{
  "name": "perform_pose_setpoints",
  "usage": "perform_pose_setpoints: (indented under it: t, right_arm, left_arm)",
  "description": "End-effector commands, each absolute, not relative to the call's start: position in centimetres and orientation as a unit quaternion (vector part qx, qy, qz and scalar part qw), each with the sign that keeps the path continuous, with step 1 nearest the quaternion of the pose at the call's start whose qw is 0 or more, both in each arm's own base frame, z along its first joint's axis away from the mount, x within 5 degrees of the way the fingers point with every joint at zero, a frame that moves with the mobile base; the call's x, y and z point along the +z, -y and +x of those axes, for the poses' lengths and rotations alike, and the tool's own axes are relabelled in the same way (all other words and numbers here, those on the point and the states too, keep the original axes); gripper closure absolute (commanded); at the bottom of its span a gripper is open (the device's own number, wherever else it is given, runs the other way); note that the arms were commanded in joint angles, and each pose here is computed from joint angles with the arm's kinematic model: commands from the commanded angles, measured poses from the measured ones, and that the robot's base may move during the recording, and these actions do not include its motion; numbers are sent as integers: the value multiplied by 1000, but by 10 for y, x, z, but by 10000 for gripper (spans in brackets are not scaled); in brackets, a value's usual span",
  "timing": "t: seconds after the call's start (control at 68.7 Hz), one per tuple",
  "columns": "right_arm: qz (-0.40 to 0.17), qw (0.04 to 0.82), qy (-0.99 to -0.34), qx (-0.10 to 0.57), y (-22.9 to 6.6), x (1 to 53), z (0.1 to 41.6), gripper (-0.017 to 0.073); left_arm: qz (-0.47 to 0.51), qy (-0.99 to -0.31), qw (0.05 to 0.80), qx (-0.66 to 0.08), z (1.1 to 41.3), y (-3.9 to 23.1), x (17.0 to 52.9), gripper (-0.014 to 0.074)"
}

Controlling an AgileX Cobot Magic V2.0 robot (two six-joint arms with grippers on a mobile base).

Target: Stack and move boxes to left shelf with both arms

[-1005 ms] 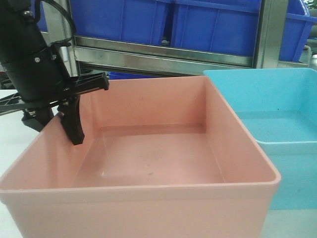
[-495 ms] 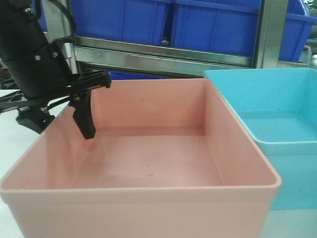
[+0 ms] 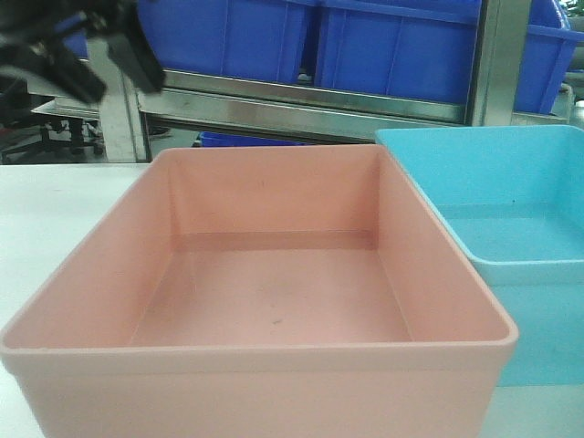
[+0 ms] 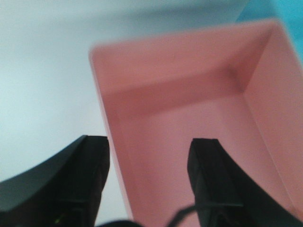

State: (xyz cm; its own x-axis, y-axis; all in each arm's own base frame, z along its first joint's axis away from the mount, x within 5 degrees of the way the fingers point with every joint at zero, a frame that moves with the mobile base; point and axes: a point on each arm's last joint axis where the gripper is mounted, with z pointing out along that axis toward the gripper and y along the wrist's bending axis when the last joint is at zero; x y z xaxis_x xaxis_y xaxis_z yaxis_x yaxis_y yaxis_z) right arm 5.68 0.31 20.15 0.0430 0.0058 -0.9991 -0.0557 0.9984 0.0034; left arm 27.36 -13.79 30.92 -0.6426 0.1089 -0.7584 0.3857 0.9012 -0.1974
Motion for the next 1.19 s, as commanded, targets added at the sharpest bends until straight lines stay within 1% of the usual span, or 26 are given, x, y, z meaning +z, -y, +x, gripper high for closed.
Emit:
perform_pose_setpoints:
  t: [0.0, 0.117, 0.262, 0.452, 0.524, 0.655, 0.845, 0.918, 1.034, 1.18]
  right_arm:
    - [-22, 760, -650, 18, -3, 216, 54, 508]
    - [-22, 760, -650, 18, -3, 216, 54, 508]
    - [-22, 760, -650, 18, -3, 216, 54, 508]
    - [-22, 760, -650, 18, -3, 216, 54, 508]
    - [-22, 760, -650, 18, -3, 216, 54, 508]
    - [-22, 760, -650, 18, -3, 216, 54, 508]
    - [-22, 760, -650, 18, -3, 216, 54, 508]
    - [-22, 760, -649, 18, -3, 216, 54, 508]
    - [-22, 760, -649, 18, -3, 216, 54, 508]
    - [-22, 760, -649, 18, -3, 216, 54, 508]
  left_arm:
    - [165, -825, 513, -168, 258, 130, 342, 300]
    - [161, -783, 579, -160, 235, 115, 348, 300]
    - [133, -744, 638, -150, 204, 90, 343, 300]
    - [86, -713, 686, -120, 162, 52, 328, 300]
    - [73, -703, 699, -110, 146, 41, 323, 300]
    - [52, -665, 738, -100, 111, 25, 320, 300]
    - [32, -604, 791, -92, 68, 11, 316, 300]
    - [31, -591, 801, -91, 56, 9, 318, 300]
    - [37, -596, 797, -94, 46, 8, 314, 300]
    - [42, -609, 786, -96, 45, 9, 311, 300]
